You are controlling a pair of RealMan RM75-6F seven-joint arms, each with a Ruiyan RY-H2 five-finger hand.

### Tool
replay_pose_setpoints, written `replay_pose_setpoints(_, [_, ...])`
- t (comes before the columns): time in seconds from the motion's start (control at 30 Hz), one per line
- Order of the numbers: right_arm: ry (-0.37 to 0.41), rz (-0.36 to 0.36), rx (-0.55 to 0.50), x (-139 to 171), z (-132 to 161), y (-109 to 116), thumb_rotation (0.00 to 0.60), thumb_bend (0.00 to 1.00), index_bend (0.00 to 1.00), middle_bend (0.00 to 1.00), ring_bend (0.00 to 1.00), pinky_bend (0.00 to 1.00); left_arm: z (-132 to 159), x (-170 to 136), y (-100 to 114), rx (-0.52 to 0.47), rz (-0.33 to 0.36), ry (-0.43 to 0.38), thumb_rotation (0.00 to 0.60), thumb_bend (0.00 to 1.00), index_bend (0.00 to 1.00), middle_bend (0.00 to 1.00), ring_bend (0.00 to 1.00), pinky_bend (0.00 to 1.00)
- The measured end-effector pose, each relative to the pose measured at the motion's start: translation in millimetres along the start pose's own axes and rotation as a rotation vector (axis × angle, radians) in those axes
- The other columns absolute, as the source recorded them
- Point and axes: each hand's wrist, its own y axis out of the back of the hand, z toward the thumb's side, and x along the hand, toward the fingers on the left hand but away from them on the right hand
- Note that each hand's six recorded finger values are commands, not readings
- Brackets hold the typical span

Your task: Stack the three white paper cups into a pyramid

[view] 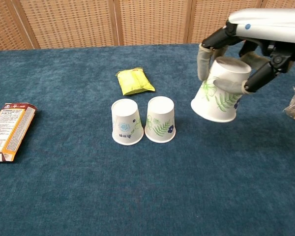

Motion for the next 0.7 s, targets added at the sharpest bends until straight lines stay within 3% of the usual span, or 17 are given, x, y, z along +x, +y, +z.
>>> replay_pose_setpoints(0.7, [0.079,0.012,0.028,-35,26,11,0.6,0.52,0.45,0.42,0.42,0.85,-5,-10,3,0.001,0.012,0.027,0.6,0.49,0.0,0.0,0.0,0.13])
